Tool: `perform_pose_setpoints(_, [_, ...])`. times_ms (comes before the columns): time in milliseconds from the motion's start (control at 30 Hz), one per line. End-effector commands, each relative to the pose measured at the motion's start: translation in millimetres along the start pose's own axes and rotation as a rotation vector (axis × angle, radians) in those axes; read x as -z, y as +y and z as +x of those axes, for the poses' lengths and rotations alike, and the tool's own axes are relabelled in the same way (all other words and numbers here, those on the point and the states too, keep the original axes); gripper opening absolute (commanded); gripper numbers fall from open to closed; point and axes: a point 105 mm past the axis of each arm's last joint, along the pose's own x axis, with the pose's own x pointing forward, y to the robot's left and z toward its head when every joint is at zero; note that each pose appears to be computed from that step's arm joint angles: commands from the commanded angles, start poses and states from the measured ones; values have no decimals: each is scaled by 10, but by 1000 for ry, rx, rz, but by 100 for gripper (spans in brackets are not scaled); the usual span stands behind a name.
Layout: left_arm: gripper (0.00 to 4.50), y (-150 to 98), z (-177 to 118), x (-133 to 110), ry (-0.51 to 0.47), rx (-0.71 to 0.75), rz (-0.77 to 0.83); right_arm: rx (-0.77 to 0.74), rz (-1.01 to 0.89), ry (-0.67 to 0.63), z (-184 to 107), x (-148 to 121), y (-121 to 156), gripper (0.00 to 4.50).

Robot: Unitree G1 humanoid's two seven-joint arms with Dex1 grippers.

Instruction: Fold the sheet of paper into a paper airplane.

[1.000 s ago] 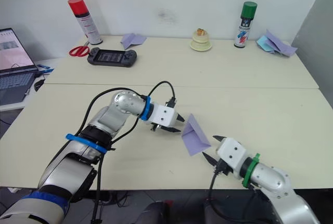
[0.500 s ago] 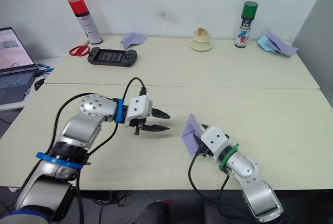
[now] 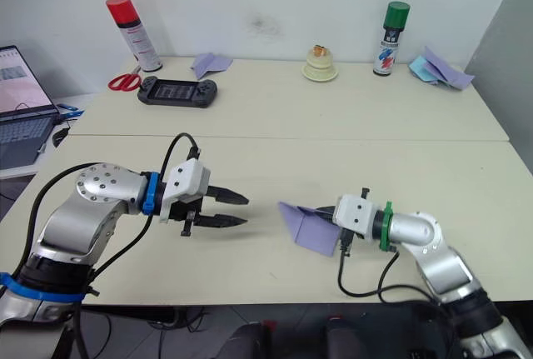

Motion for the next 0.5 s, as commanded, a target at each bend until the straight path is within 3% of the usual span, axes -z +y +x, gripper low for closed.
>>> perform_pose_setpoints(33, [205,-135,-61,-163,-31,33,37,-115,-59,-89,-35,-121,-82,3])
perform_pose_setpoints(200, [205,-260,-18,-168,-33,52,27,-219,-50,-92,-62,-47,-65,3])
perform_pose_setpoints(467, [205,-325,58,-221,-57,58,14,-215,-5,-29,-95,78,-74,3])
perform_pose_setpoints(500, [205,-323,66,-221,-57,58,13,-214,1,-28,-116,62,-83,38])
